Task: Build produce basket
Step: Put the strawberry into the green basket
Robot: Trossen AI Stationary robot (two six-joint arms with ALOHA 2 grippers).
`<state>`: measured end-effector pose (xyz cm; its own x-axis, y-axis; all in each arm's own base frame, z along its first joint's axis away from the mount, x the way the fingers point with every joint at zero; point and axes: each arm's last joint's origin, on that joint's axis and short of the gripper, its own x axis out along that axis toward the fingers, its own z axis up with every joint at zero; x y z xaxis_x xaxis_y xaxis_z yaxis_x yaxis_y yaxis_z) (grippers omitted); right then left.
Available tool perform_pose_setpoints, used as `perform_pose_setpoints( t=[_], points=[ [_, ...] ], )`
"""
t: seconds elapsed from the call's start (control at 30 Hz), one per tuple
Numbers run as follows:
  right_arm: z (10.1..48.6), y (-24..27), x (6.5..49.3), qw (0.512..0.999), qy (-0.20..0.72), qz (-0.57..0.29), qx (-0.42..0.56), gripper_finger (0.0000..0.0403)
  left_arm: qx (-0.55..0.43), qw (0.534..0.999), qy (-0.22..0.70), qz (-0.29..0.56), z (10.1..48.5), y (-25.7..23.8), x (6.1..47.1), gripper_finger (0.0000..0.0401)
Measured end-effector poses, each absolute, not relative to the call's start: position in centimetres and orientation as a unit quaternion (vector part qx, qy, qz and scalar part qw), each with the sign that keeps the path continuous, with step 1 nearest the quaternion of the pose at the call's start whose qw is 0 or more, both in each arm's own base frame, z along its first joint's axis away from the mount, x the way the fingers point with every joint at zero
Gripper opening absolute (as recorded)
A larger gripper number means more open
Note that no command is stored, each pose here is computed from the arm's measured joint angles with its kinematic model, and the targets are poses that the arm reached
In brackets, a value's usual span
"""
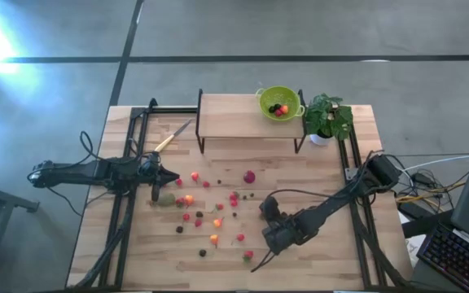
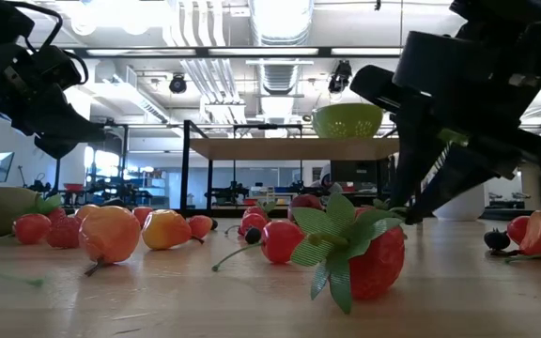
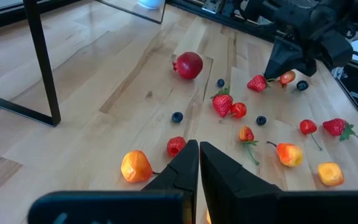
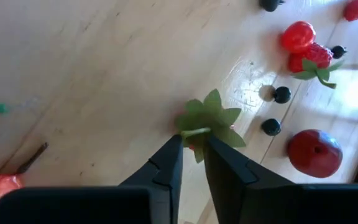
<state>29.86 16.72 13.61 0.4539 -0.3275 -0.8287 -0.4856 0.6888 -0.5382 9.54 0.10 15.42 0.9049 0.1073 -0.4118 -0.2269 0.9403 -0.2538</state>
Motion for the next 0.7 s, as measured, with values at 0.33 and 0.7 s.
perform_pose_setpoints(
  t=[0.33, 0.7],
  points=[
    [14.08, 16.98, 30.28, 0.769, 0.511, 0.050, -0.382, 0.0061, -0.150, 0.964, 0.200, 0.087, 15.42, 0.10, 9.54, 0.0021],
    [14.11, 17.18, 30.59, 0.782, 0.493, 0.053, -0.378, 0.0112, -0.149, 0.964, 0.200, 0.087, 15.42, 0.10, 9.54, 0.0021]
  ],
)
